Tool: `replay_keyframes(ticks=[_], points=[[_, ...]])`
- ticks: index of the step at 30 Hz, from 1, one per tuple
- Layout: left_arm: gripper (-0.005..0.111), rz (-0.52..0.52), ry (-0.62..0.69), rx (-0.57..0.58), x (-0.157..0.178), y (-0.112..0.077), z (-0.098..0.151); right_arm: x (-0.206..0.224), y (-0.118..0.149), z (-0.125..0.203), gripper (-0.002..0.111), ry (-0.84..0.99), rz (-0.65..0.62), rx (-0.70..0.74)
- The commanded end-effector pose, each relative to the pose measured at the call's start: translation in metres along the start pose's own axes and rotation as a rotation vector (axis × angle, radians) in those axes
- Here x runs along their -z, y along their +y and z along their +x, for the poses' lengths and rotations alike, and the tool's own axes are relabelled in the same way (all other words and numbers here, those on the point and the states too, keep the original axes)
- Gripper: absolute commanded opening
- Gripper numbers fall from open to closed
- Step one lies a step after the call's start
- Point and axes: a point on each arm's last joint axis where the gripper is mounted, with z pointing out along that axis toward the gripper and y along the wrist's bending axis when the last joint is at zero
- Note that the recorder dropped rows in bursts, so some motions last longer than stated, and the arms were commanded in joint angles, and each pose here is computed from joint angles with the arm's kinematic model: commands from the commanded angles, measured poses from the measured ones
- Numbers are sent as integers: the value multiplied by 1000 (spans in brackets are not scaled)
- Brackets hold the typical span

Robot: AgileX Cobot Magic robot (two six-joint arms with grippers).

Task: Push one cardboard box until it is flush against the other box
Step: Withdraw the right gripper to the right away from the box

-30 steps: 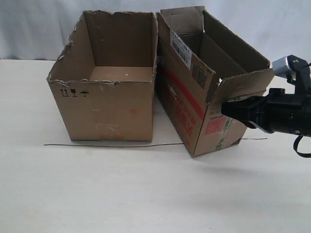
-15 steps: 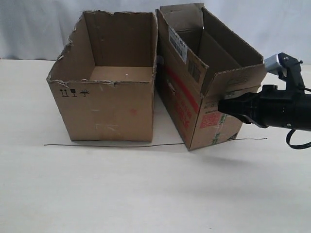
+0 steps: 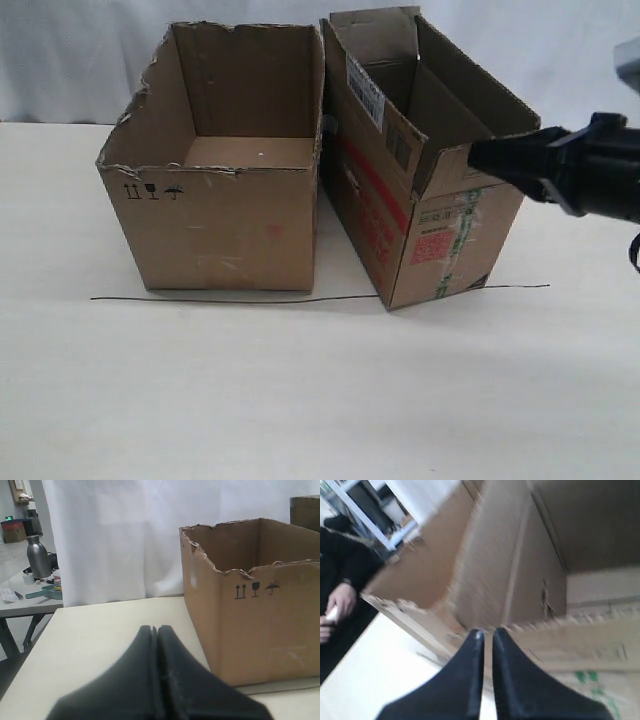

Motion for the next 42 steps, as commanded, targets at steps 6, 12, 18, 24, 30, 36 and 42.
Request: replay_keyframes(ticks=[6, 12, 18, 24, 30, 36, 42], points=[[0, 0, -3, 2, 0, 0, 0, 63, 33, -37, 5, -146, 306, 117], [0, 0, -3, 2, 0, 0, 0, 60, 8, -32, 5, -47, 498, 68], [0, 0, -3, 2, 0, 0, 0, 34, -26, -21, 5, 43, 574, 29], [0, 1, -6, 2, 0, 0, 0, 14, -55, -9, 5, 84, 641, -18], [0, 1, -8, 2, 0, 0, 0, -3, -68, -4, 5, 179, 614, -22], [0, 1, -8, 2, 0, 0, 0, -8, -68, -8, 5, 197, 592, 17], [0, 1, -8, 2, 0, 0, 0, -11, -63, -10, 5, 221, 516, 133]])
